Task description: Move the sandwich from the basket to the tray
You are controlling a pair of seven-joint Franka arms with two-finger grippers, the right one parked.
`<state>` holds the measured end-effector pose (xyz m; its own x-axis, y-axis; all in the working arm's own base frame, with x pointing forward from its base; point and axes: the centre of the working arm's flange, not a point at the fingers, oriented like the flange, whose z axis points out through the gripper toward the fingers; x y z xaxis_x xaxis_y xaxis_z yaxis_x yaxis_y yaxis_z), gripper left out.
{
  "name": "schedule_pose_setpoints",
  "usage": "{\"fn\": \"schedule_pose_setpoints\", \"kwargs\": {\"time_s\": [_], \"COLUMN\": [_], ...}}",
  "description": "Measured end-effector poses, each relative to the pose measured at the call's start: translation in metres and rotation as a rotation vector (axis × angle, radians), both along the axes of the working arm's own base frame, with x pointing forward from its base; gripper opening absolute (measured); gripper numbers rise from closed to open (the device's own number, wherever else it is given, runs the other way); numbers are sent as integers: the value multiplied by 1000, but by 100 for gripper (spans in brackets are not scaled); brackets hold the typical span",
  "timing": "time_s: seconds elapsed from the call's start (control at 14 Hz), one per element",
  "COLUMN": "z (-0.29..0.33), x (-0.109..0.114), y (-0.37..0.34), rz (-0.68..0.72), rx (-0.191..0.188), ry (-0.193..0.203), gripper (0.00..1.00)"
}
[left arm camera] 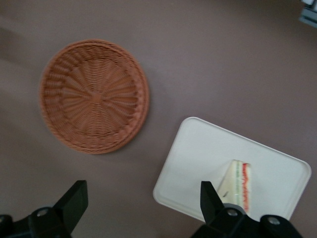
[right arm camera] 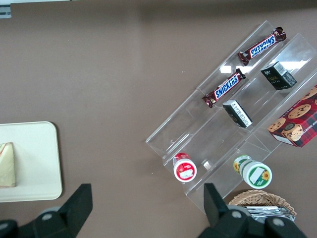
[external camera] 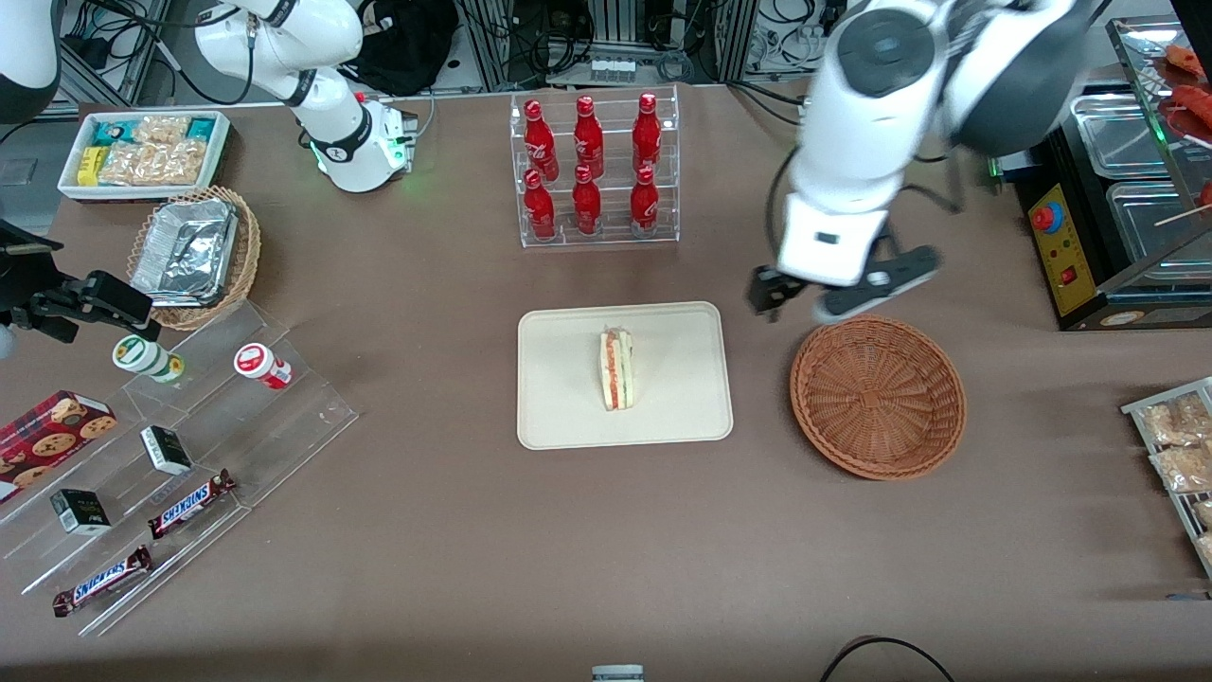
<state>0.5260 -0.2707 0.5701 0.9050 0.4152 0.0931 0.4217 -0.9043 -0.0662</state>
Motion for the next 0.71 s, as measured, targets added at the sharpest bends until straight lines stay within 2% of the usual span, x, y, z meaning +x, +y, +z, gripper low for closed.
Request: {"fn": "schedule_pose_setpoints", "kwargs": {"time_s": [0.14,0.36,0.57,0.71], "z": [8,15,26,36], "x": [8,17,13,8], "y": [46,118,173,204], "rz": [-33,-119,-218,-284], "rx": [14,2,-7,-17], "ry": [50,136,197,220], "gripper": [100,100,100,100]}}
